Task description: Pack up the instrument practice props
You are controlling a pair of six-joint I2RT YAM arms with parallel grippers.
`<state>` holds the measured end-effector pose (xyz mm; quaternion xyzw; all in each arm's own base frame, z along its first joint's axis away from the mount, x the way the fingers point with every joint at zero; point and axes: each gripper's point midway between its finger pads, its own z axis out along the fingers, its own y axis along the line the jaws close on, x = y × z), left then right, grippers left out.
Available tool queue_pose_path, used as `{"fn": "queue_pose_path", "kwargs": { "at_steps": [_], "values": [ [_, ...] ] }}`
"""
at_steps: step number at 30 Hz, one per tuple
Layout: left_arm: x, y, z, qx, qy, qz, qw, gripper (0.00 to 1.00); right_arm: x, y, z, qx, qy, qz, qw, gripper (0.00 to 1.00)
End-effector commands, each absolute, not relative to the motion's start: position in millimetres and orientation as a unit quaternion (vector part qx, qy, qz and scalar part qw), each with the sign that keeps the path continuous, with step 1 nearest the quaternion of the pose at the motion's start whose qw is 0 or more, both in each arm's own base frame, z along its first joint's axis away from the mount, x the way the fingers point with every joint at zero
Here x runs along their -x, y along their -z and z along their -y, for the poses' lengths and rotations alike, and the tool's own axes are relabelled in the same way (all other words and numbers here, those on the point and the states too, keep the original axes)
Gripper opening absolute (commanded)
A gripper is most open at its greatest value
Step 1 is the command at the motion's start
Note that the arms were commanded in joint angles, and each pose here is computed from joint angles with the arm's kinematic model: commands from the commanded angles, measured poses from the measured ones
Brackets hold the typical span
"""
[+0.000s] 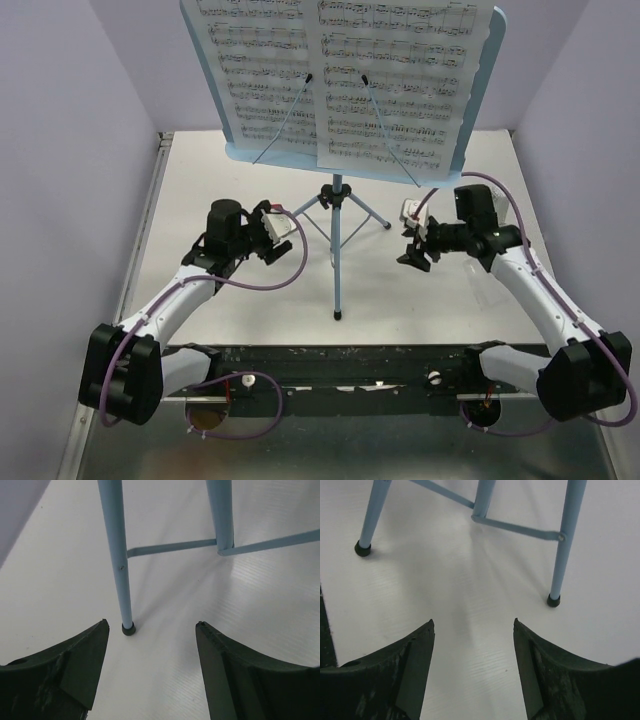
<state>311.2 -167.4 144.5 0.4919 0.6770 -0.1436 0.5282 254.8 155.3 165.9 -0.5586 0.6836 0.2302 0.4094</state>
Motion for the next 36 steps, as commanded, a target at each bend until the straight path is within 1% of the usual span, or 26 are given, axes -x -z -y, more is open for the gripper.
{"fn": "queue_pose_path", "kwargs": {
  "at_steps": [1,5,11,17,20,27,32,36],
  "values": [
    [-326.2,-181.2,191.5,-0.525,0.13,-0.612,0.577,0.79,-304.6,-197.9,-185.7,0.584,-0.176,-0.618,0.496,0.71],
    [-323.9,-187.3,204.0,-0.536,0.137,-0.599,0.579,0.77,-326.8,-203.0,-205.4,0.576,-0.179,-0.612,0.512,0.71],
    [-327.6,-192.7,216.1,-0.539,0.132,-0.592,0.585,0.77,-351.7,-201.8,-224.3,0.574,-0.156,-0.6,0.535,0.71],
    [-355.3,-203.6,213.9,-0.511,0.083,-0.593,0.617,0.77,-379.3,-200.1,-233.8,0.569,-0.134,-0.599,0.547,0.69],
    [-367.4,-210.0,211.0,-0.494,0.063,-0.594,0.632,0.77,-397.5,-200.0,-238.6,0.576,-0.121,-0.595,0.547,0.65],
    [-379.8,-219.5,218.8,-0.496,0.062,-0.578,0.645,0.71,-432.2,-204.2,-250.4,0.587,-0.104,-0.582,0.553,0.6],
    [-390.6,-216.0,225.4,-0.506,0.06,-0.573,0.642,0.62,-460.2,-204.7,-256.9,0.586,-0.087,-0.582,0.557,0.56],
    [-405.5,-219.4,227.9,-0.506,0.046,-0.57,0.646,0.61,-485.4,-205.9,-262.1,0.586,-0.069,-0.58,0.562,0.53]
  ]
}}
